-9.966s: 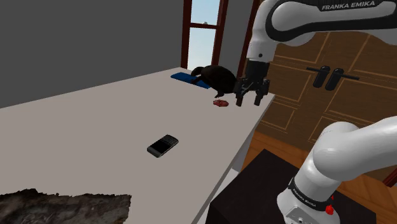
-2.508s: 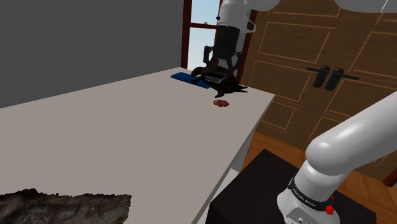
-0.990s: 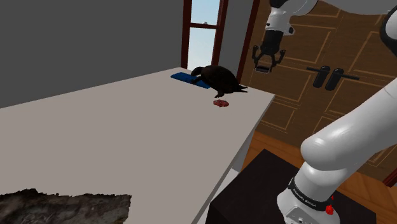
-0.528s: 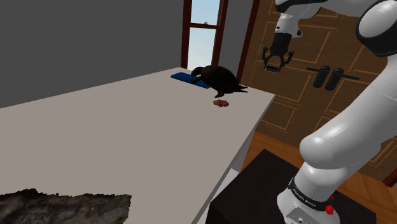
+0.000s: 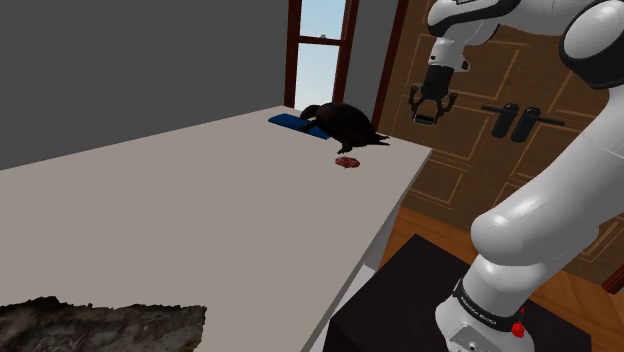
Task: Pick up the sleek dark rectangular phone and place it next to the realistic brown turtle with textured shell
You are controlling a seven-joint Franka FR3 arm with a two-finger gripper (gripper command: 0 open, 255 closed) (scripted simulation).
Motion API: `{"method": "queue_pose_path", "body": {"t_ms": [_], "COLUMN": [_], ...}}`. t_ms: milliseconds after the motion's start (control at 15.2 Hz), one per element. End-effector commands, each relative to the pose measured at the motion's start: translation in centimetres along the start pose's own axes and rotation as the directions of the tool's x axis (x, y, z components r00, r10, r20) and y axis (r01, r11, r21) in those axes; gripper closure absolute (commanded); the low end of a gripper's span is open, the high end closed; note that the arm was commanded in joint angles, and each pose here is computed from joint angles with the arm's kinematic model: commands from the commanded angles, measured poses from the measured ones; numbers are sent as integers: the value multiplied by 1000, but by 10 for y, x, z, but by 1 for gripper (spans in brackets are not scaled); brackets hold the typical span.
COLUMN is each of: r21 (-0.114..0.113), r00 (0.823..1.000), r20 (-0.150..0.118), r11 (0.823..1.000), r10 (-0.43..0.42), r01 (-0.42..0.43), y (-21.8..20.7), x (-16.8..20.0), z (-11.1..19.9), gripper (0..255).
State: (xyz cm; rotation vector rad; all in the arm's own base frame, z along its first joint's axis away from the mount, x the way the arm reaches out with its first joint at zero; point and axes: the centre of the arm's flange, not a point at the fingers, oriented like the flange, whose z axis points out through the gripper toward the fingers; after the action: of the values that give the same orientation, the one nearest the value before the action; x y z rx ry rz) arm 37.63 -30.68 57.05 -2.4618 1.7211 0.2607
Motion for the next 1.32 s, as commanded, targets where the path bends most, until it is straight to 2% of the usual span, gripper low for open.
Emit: {"method": "queue_pose_path", "body": {"t_ms": [0, 1254], "r21": [0, 0], "r00": [1000, 1000], "r20": [0, 0], "r11": [1000, 1000], "r10": [0, 0], "r01": [0, 0], "y": [1, 1], "x": [2, 23], "z": [10, 108], "gripper": [255, 255]}}
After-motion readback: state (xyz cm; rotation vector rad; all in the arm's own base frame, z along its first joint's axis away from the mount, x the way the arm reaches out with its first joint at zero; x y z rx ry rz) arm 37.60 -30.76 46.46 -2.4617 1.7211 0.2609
